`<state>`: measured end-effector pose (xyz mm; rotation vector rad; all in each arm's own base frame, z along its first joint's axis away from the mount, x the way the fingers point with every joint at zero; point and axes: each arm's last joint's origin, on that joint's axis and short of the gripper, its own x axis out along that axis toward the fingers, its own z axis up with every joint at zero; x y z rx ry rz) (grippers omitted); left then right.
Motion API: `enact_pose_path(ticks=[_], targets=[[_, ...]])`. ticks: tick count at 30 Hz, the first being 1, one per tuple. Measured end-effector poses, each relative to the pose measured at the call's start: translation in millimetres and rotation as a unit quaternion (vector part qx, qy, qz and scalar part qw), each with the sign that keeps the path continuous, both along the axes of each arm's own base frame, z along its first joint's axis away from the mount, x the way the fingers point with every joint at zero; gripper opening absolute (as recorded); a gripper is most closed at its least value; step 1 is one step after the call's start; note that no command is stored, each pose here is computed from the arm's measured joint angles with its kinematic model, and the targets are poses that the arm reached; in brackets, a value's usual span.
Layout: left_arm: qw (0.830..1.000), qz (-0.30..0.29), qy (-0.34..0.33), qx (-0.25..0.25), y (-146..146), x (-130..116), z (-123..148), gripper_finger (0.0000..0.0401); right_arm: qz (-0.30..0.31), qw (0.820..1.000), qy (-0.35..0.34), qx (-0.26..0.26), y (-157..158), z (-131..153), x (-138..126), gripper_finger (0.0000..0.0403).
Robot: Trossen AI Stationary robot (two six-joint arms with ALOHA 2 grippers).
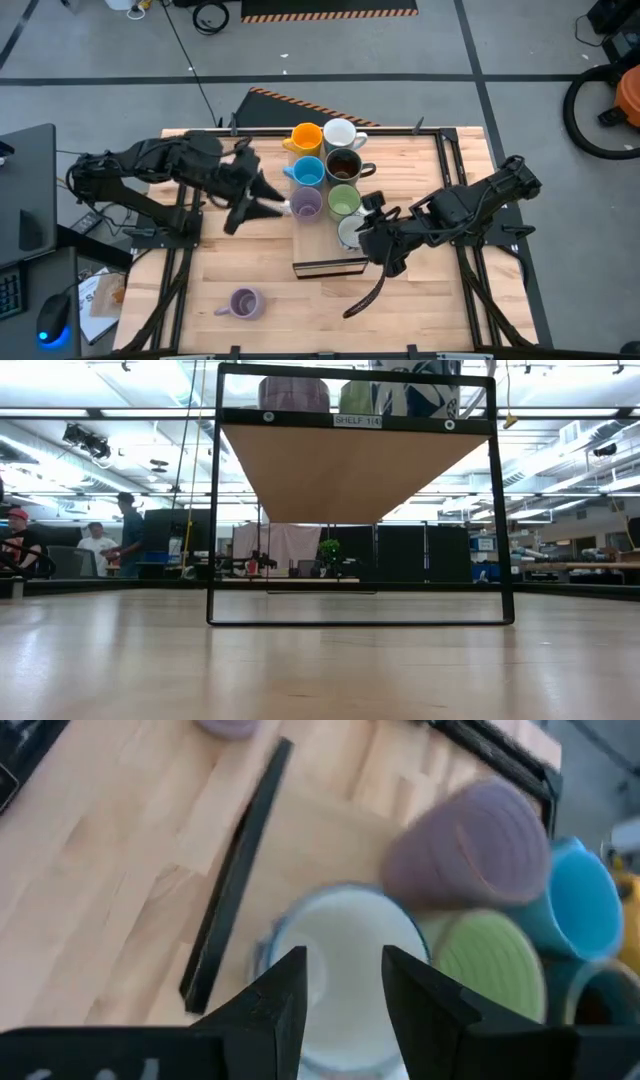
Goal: Place coffee mugs
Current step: Put the purple mug on the shelf
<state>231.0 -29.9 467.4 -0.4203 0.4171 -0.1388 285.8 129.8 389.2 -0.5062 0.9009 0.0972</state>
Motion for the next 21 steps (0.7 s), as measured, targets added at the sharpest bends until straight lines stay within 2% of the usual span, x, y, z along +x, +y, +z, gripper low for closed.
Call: enact_pose_path(ticks=[6, 10, 13, 17, 21], targets=[[0.997, -0.076, 0.012, -0.002, -32.0, -12.5, -0.3, 0.0204, -0.061, 0.997, -0.017, 0.051, -9.4, 27.3, -20.0, 0.0137], [0.989, -0.118, 0.088, -0.021, -60.7, -28.1, -11.6, 0.0204, -0.104, 0.989, -0.041, 0.098, -17.1, 41.8, -35.6, 0.0137], [0.978, -0.125, 0.163, -0.027, -83.3, -40.1, -23.9, 0.0204, -0.145, 0.981, -0.057, 0.119, -23.3, 48.5, -46.2, 0.0136], [0.961, -0.123, 0.248, 0.000, -114.7, -50.9, -43.8, 0.0204, -0.178, 0.974, -0.082, 0.115, -28.8, 53.8, -53.4, 0.0136], [0.944, -0.121, 0.305, 0.036, -143.4, -52.2, -64.0, 0.0204, -0.188, 0.972, -0.097, 0.099, -30.6, 55.4, -54.4, 0.0136]])
